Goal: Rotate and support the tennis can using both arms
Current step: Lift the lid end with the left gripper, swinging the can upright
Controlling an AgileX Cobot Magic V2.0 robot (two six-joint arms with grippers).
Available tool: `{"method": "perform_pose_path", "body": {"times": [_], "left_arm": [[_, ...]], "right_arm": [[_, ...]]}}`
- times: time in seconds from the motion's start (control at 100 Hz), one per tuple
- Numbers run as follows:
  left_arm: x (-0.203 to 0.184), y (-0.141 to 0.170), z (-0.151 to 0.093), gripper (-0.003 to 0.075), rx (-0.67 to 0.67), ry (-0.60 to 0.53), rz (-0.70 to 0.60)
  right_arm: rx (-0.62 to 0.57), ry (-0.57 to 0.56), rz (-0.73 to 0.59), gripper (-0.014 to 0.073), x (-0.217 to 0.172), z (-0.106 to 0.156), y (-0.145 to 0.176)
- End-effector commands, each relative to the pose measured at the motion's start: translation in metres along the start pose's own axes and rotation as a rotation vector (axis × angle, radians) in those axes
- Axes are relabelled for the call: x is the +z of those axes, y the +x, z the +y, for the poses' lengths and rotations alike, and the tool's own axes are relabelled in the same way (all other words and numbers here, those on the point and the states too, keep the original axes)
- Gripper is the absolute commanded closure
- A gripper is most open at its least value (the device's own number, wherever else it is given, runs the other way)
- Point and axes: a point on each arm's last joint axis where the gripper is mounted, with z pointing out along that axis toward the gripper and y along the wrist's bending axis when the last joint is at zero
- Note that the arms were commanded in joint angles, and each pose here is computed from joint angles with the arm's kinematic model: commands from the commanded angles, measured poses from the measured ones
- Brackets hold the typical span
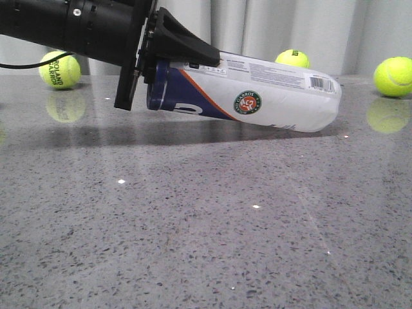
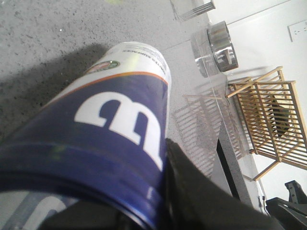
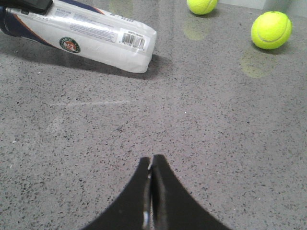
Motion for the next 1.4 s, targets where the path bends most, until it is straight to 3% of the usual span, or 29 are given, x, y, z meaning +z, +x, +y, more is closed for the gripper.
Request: {"method": "perform_pose_path", "body": {"times": [0.0,0.15,0.3,0.59,0.72,1.01,1.22,1.39], "left_arm": [[-0.006,-0.008,-0.027,0.0740,0.070,0.085,-0.050],[-0.013,-0.015,-0.050,0.0740,0.146,0.133,-0.073],[-0.027,-0.032,-0.093,0.0740,0.277,0.116,-0.061],[-0.066,-0.056,-0.163,0.0740,0.475,-0.238,0.138],[-0.081,-0.062,-0.183,0.0740,0.526,-0.419,0.105],[-0.068,-0.052,-0.181,0.0740,0.597,-0.676,0.171],[-0.064,-0.050,-0.181,0.0740,0.623,-0.710,0.189],[-0.060,-0.045,-0.163,0.0740,0.594,-0.752,0.244]], "right_arm": [[-0.013,0.000,-0.084,0.0663,-0.002,0.001,-0.013],[-0.013,0.000,-0.084,0.0663,-0.002,0.001,-0.013],[-0.013,0.000,-0.084,0.0663,-0.002,0.001,-0.013],[-0.013,0.000,-0.084,0.0663,-0.002,0.001,-0.013],[-0.013,0.000,-0.084,0.0663,-0.002,0.001,-0.013],[-0.013,0.000,-0.084,0.0663,-0.002,0.001,-0.013],[-0.013,0.000,-0.084,0.0663,-0.002,0.001,-0.013],[-0.013,0.000,-0.084,0.0663,-0.002,0.001,-0.013]]}}
